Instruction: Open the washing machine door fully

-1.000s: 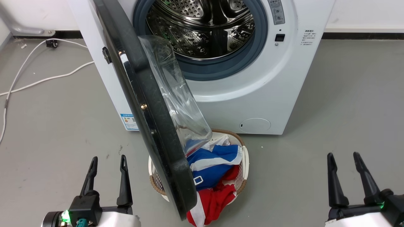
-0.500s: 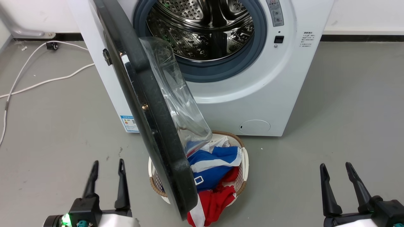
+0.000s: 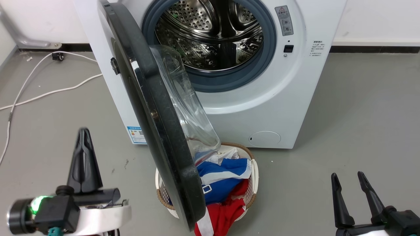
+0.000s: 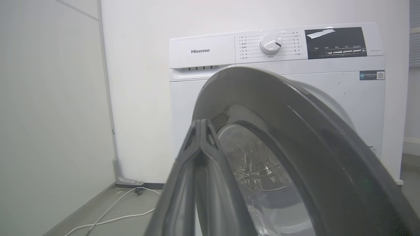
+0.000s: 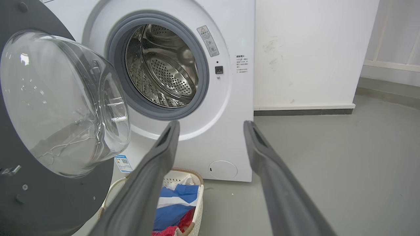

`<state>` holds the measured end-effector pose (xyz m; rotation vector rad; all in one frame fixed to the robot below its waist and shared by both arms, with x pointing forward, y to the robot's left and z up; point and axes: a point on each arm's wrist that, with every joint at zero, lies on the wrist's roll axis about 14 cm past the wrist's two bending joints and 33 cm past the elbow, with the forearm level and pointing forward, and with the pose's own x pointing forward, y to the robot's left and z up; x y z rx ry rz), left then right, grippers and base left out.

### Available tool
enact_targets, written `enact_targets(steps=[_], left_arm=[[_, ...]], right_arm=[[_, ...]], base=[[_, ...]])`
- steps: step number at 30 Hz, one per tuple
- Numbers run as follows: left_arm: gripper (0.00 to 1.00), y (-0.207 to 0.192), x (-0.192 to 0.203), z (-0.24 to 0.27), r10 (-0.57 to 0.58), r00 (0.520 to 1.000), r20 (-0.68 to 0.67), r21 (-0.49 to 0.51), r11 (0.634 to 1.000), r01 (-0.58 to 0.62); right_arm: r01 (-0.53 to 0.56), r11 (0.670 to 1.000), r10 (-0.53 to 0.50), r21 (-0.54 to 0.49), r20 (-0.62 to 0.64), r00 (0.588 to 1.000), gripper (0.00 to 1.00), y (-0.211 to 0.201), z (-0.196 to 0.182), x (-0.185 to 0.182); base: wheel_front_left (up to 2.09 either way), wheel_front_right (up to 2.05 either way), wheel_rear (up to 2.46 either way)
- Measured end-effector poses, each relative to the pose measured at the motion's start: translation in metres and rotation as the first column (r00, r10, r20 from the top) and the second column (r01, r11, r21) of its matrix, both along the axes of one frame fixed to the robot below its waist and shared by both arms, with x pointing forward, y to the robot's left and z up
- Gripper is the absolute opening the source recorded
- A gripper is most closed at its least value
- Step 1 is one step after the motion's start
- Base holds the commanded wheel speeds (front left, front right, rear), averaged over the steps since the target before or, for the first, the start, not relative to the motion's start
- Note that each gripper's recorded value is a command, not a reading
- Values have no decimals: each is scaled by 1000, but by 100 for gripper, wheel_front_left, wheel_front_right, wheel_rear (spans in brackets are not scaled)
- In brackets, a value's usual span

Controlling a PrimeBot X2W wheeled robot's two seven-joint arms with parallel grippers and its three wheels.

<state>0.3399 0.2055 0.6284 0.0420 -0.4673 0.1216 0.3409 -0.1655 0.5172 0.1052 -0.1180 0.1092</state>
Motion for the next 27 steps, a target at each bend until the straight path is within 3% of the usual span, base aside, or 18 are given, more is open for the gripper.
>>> enact_targets(steps=[6, 14, 21, 27], left_arm=[[0, -26, -17, 64, -78, 975, 208, 61, 996, 67], [0, -82, -36, 100, -274, 907, 320, 134, 961, 242], [0, -132, -40, 85, -458, 849, 262, 163, 889, 429], [0, -170, -36, 45, -580, 804, 128, 117, 814, 569]], right_arm=[[-4, 1000, 4, 0, 1, 1000, 100, 1, 0, -2], [-12, 1000, 12, 2, 7, 1000, 100, 4, 2, -2], [-11, 1000, 11, 2, 15, 1000, 100, 4, 5, -1], [-14, 1000, 14, 2, 9, 1000, 100, 5, 3, 1]], base=[[0, 0, 0], [0, 0, 0], [0, 0, 0], [0, 0, 0]])
